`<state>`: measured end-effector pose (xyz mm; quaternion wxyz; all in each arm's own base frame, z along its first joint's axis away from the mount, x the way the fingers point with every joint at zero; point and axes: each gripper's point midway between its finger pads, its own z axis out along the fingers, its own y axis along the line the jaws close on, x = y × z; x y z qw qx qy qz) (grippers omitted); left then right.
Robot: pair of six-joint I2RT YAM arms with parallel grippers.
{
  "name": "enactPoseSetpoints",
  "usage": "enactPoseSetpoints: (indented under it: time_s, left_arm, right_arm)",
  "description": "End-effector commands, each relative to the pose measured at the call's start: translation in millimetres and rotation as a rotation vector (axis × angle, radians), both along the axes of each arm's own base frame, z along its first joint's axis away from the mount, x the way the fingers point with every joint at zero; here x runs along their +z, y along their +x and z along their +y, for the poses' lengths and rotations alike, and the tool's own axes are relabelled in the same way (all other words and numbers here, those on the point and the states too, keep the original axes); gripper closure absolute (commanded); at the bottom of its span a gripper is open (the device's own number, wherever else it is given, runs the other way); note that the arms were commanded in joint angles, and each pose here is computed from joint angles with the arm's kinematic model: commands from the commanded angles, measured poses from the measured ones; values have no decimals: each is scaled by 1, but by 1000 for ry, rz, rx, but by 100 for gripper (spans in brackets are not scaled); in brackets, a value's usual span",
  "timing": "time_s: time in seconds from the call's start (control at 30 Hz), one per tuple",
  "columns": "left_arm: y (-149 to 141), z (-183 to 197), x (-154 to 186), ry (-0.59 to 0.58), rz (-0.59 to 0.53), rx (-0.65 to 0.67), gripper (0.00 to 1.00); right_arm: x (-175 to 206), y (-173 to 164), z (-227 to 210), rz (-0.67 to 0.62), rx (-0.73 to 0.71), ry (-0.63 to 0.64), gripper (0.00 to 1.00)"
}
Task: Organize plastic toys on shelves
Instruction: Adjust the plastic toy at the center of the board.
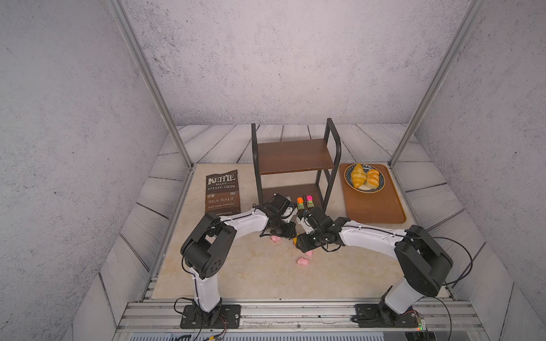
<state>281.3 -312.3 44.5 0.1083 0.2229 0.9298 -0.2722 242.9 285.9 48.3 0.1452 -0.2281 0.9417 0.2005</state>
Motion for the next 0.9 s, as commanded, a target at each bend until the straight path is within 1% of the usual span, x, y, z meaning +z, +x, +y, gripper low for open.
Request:
enactPoseSetpoints:
  time_s: [0.0,0.13,0.2,0.37,0.53,0.77,0.87]
  left_arm:
    - [-9,8,3,13,20,21,77]
    - [-9,15,17,16,-10,42,65]
    - [-8,18,24,13,-20,53,62]
    - [-8,28,34,11,-36,69,61]
    - [-8,34,36,10,-34,76,62]
    - [-4,31,34,18,-29,61,62]
    - [-1,27,34,10,-24,56,62]
  right_arm:
    - [-6,7,2,-19,-1,-37,39]
    - [-9,11,6,-32,-6,-48,37]
    - [-11,13,8,-40,-12,-56,36]
    - [-18,25,3,-74,-61,-112,36]
    - [-26,31,5,-67,-67,-137,38]
    - [-33,33,-20,-102,-115,-237,38]
    - [-34,36,-30,-113,-150,-251,40]
